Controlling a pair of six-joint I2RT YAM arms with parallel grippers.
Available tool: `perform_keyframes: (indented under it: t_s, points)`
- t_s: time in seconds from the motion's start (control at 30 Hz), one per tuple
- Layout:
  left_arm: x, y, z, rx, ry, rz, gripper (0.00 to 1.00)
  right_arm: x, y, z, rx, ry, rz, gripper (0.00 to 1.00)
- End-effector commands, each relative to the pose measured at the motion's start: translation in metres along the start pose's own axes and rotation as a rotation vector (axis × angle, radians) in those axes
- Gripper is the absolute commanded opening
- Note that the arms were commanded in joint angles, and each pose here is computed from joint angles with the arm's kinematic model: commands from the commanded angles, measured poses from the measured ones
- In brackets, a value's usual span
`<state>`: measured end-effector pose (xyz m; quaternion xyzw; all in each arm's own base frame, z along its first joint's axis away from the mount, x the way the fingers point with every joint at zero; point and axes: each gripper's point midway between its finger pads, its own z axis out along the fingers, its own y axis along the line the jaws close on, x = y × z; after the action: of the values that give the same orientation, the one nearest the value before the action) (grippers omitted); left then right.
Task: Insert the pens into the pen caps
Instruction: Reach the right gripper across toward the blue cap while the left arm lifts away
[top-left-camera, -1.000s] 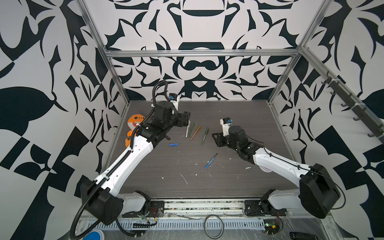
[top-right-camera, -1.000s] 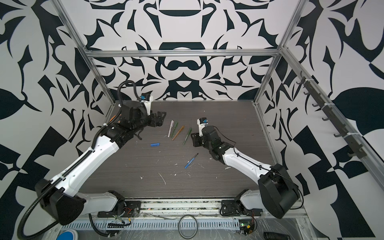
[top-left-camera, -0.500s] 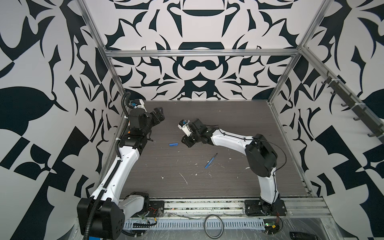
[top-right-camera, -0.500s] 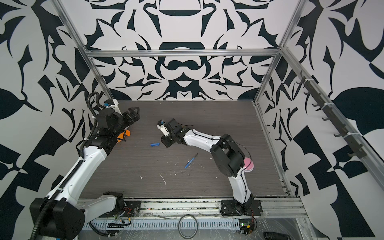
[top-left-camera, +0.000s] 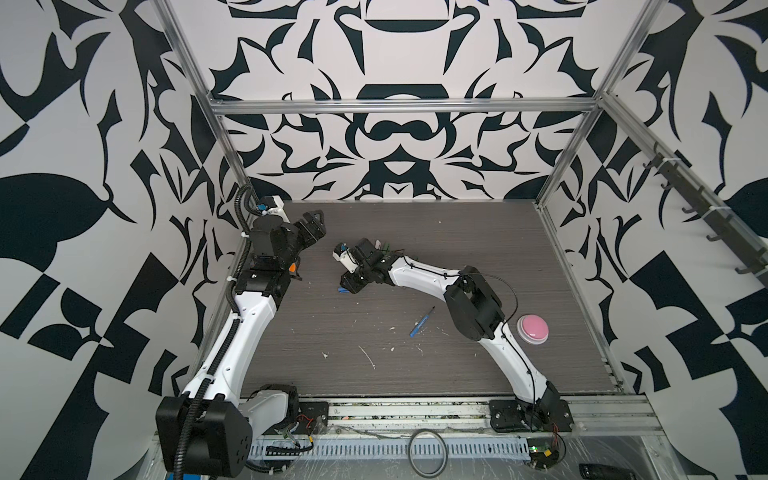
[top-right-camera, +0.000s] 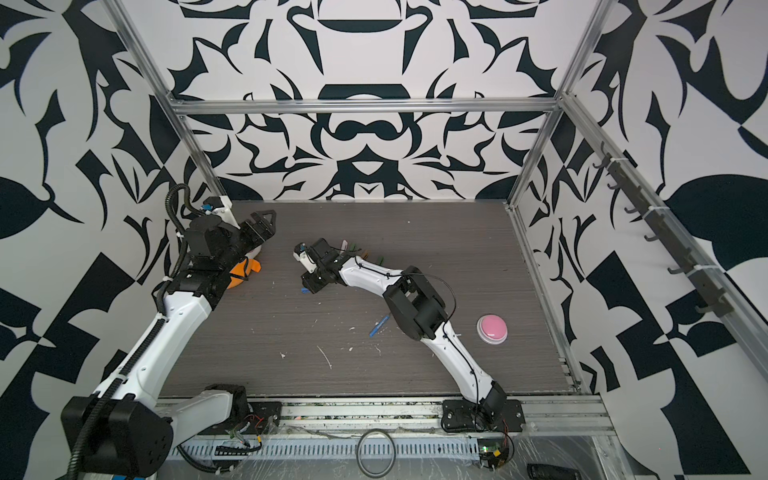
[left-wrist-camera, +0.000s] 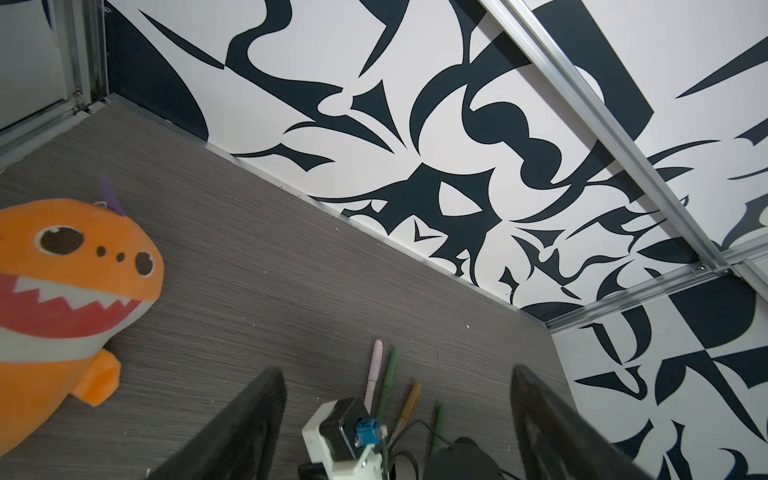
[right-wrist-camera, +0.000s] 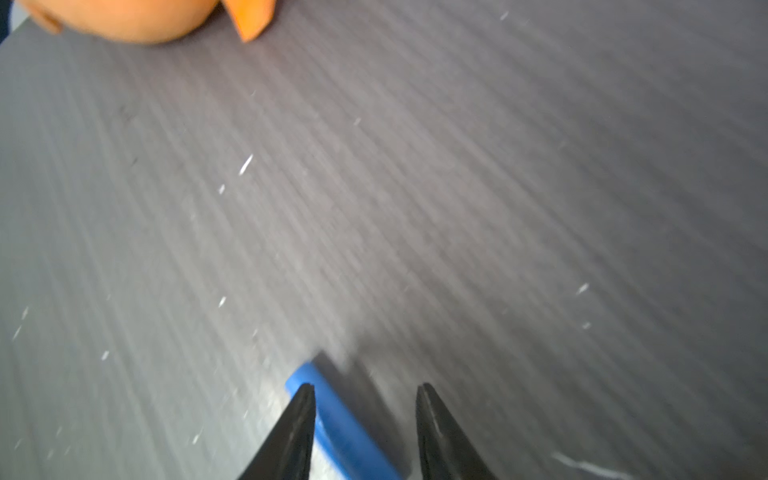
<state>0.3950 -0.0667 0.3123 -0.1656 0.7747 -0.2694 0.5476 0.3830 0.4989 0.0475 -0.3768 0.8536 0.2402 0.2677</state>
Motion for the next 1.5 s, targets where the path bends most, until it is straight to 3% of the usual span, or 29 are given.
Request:
perform_keyframes:
  t_s: [0.0, 0.23, 0.6, 1.03, 1.23, 1.47]
  points:
    - [0.000, -0.005, 0.004, 0.040, 0.008, -0.019, 0.86, -0.034, -0.006, -0.009, 0.097, -0.068, 0.046, 0.43]
    - [0.003, -0.004, 0.008, 0.049, 0.021, -0.029, 0.86, -0.013, -0.002, 0.012, 0.202, 0.042, -0.062, 0.44]
    - [0.008, -0.006, 0.012, 0.074, 0.039, -0.037, 0.86, 0.011, 0.011, -0.016, 0.339, 0.128, -0.235, 0.48]
    - [0.011, -0.005, 0.015, 0.076, 0.047, -0.036, 0.82, 0.006, 0.031, -0.056, 0.249, 0.113, -0.242, 0.45]
    - [0.010, -0.009, 0.015, 0.095, 0.050, -0.037, 0.82, 0.020, 0.025, -0.051, 0.256, 0.166, -0.248, 0.49]
    - [0.011, -0.010, 0.015, 0.101, 0.052, -0.035, 0.82, 0.015, 0.020, -0.042, 0.279, 0.141, -0.146, 0.54]
